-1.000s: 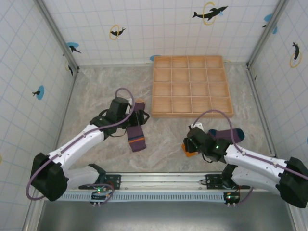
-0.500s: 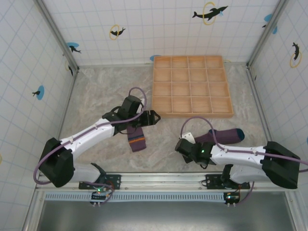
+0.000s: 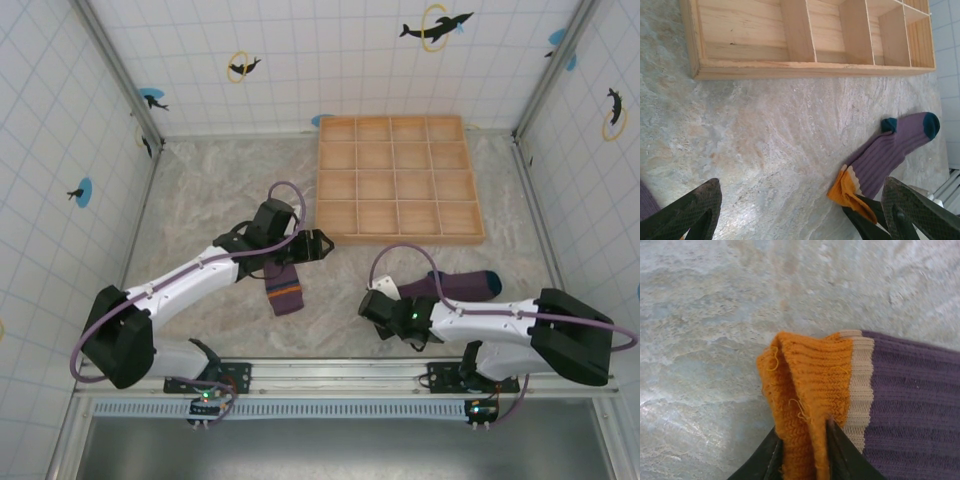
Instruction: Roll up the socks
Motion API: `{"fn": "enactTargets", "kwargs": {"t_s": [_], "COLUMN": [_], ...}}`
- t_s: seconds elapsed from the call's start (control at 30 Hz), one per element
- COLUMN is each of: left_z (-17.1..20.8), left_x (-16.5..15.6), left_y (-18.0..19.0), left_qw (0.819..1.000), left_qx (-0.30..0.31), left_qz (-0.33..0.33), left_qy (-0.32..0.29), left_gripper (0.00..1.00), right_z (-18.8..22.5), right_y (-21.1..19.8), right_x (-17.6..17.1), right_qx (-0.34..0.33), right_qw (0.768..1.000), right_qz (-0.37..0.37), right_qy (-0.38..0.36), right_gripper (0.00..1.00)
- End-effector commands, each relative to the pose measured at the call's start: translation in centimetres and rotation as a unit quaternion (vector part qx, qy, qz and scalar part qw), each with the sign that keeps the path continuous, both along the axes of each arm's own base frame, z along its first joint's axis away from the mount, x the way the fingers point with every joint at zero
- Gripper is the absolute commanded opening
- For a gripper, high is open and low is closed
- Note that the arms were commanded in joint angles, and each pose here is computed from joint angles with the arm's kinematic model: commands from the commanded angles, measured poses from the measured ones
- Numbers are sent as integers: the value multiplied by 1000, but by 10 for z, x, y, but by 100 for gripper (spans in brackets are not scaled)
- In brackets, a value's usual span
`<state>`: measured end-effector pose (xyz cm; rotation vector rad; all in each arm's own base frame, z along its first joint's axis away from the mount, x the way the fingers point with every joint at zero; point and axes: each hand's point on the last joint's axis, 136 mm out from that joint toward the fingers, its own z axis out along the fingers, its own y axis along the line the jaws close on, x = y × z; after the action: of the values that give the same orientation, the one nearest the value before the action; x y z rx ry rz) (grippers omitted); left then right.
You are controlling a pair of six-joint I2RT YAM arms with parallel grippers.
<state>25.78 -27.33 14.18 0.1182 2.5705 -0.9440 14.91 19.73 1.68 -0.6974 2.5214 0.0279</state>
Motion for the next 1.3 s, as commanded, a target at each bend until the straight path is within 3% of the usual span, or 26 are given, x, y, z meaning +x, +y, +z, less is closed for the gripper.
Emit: {"fn": "enactTargets", "kwargs": {"t_s": [0.0,0.17,0.23,0.37,0.47,0.6,0.77,1.27], "left_z": [-7,-19,-25,-34,-40,-39,-38,-41], "left_x": [0,-6,-7,-15,-23,-26,-23,-21], "left_y": [3,1,1,-7,-14,-19,-21,-26], "left_qw": [1000,999,999,997,993,991,991,991], "left_qx": [19,15,14,-12,-36,-68,-68,-65], "left_qz": [10,7,11,4,-3,-4,-3,-16], "left_qy": [16,39,49,82,110,118,113,115], "left_gripper": [84,84,84,84,83,79,78,76], "right_z": [2,21,26,33,41,52,52,24], "right_y": [16,50,61,68,69,54,40,18], "right_x": [2,10,12,16,12,13,3,-15], "right_qx": [5,39,48,51,65,75,95,-22], "right_qw": [999,994,992,992,991,993,993,983], "right_qz": [45,94,104,102,102,68,61,137], "right_qy": [-18,-43,-46,-50,-47,-56,-46,-122], "right_gripper": [24,27,36,67,80,79,63,57]}}
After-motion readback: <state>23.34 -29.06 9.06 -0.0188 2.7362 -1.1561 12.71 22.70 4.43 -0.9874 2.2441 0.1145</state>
